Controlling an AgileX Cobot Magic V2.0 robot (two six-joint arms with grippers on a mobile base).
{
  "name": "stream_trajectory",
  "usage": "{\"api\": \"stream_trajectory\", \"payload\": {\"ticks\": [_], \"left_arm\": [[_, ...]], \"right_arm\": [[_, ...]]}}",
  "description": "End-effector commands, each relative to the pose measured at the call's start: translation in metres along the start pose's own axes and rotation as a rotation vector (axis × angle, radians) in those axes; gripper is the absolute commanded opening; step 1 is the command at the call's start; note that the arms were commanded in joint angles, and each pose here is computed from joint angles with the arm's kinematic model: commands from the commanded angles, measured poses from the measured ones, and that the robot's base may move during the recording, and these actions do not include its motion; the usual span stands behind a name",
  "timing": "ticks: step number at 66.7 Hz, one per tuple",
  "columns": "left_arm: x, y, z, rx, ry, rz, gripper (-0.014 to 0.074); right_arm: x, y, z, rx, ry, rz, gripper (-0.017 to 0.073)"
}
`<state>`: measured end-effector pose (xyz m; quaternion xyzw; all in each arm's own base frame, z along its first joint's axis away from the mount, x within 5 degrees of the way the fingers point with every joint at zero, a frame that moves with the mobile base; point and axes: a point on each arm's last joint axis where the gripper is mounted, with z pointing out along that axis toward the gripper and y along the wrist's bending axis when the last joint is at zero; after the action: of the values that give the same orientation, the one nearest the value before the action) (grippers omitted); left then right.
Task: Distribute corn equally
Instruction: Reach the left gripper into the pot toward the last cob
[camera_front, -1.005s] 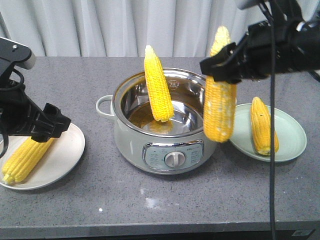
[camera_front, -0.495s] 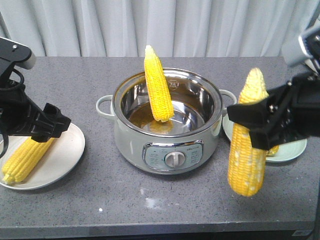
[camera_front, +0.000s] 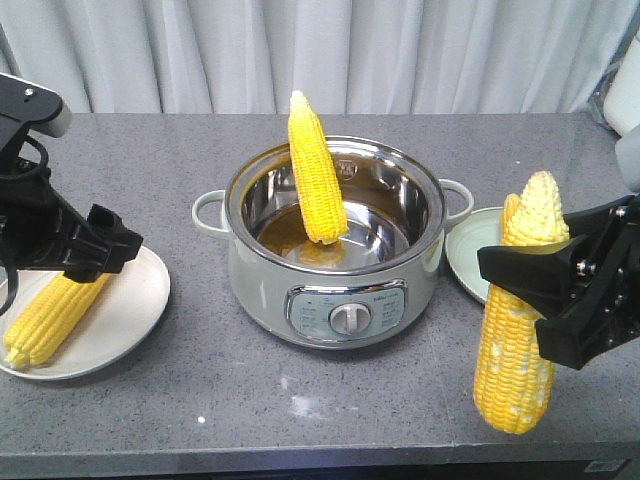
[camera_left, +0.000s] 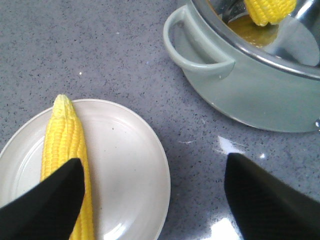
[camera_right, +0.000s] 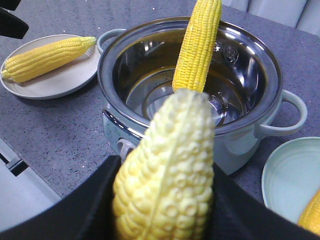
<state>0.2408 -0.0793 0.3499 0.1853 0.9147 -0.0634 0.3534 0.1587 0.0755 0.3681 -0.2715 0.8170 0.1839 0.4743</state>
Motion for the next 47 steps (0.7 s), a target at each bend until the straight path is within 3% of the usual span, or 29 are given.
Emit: {"api": "stream_trajectory", "payload": {"ticks": [1,5,9,12,23,31,47], "left_arm": [[-0.014,-0.004,-0.013,0.030,-0.138,-0.035,0.0559],[-0.017,-0.006,-0.012,0.057,-0.170,-0.060,0.0559],[-0.020,-0.009,-0.010,0.083,-0.192,-0.046,0.0559],[-0.023,-0.013,-0.010,0.113,-0.214,-0.022,0.0560],[-0.031,-0.042,-0.008,0.199,-0.304,0.157,0.0560],[-0.038,-0.062,-0.004,0.232,-0.361,0.201,0.0560],[-0.072,-0.093,0.005,0.259,-0.324,0.269,0.0560]], "right_arm": [[-0.012,-0.001,-0.008,0.025,-0.083,0.000,0.0222],[-0.012,-0.001,-0.008,0.025,-0.083,0.000,0.0222],[-0.012,-0.001,-0.008,0.025,-0.083,0.000,0.0222],[-0.012,-0.001,-0.008,0.025,-0.083,0.000,0.0222],[-0.012,0.000,-0.008,0.023,-0.080,0.000,0.0222],[-0.012,0.000,-0.008,0.023,-0.080,0.000,0.0222],[-0.012,0.000,-0.008,0.023,-0.080,0.000,0.0222]]}}
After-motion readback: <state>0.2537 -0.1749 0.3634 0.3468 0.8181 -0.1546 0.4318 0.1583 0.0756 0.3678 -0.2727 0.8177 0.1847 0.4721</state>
